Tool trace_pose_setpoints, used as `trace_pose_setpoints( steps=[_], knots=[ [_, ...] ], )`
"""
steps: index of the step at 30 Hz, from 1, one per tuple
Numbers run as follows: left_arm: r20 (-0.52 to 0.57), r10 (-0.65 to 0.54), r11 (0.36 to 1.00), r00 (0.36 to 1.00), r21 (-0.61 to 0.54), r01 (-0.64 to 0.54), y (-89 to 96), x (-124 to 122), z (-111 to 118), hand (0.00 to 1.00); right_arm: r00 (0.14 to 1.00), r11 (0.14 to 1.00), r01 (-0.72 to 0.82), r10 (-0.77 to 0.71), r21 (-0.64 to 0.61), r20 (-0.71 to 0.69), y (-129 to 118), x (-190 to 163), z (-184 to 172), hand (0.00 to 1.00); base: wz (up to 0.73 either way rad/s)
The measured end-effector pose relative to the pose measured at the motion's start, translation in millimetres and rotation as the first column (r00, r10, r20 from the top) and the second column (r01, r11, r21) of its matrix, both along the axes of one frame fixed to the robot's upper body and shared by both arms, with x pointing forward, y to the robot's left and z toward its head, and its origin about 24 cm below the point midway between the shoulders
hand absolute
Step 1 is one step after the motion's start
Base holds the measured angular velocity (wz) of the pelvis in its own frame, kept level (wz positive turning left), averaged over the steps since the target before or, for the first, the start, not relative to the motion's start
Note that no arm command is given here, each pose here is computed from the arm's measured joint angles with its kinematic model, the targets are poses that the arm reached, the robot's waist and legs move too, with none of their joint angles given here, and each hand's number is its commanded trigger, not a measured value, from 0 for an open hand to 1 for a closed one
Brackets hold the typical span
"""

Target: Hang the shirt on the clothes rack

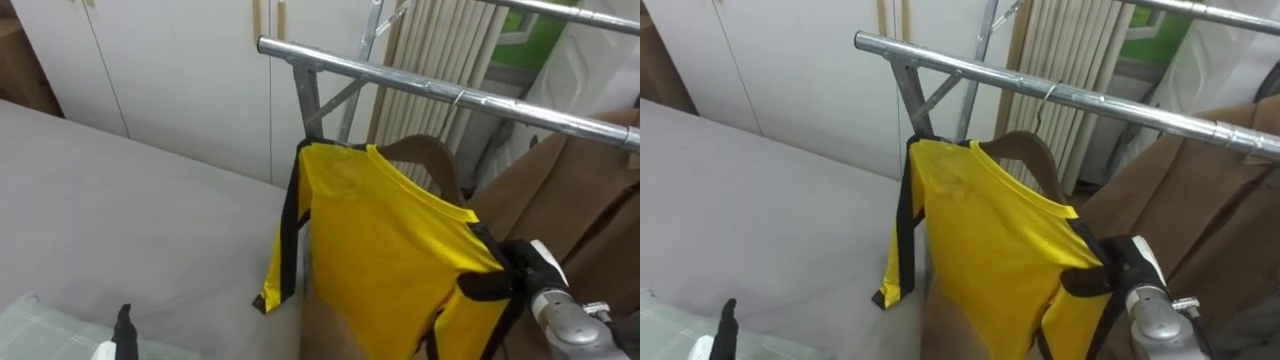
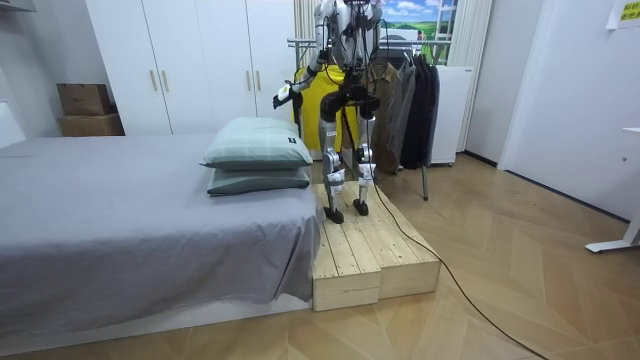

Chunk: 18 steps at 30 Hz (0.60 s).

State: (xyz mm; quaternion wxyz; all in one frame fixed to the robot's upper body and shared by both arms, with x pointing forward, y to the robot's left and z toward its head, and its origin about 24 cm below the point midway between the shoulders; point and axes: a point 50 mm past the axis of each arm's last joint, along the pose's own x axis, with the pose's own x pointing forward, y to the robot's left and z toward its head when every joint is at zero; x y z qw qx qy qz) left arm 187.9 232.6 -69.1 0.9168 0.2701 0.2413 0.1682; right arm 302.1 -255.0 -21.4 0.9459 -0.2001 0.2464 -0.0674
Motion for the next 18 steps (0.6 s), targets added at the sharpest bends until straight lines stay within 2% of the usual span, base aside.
trace_pose_setpoints(
  steps=[9,18],
  knots=[
    [-0.027,-0.003,1.000,1.000,-0.001,0.003,-0.9,-4.0,-5.1,0.00,0.998,0.999,0.026,-0.025,0.022,-0.063,-3.2,-19.4,-21.8,1.00,-0.01],
    [-0.023,-0.002,1.000,1.000,0.001,0.002,-1.0,-3.5,-4.7,0.00,0.997,0.999,0.015,-0.013,0.036,-0.080,-2.1,-21.2,-24.7,1.00,-0.01]
  ],
)
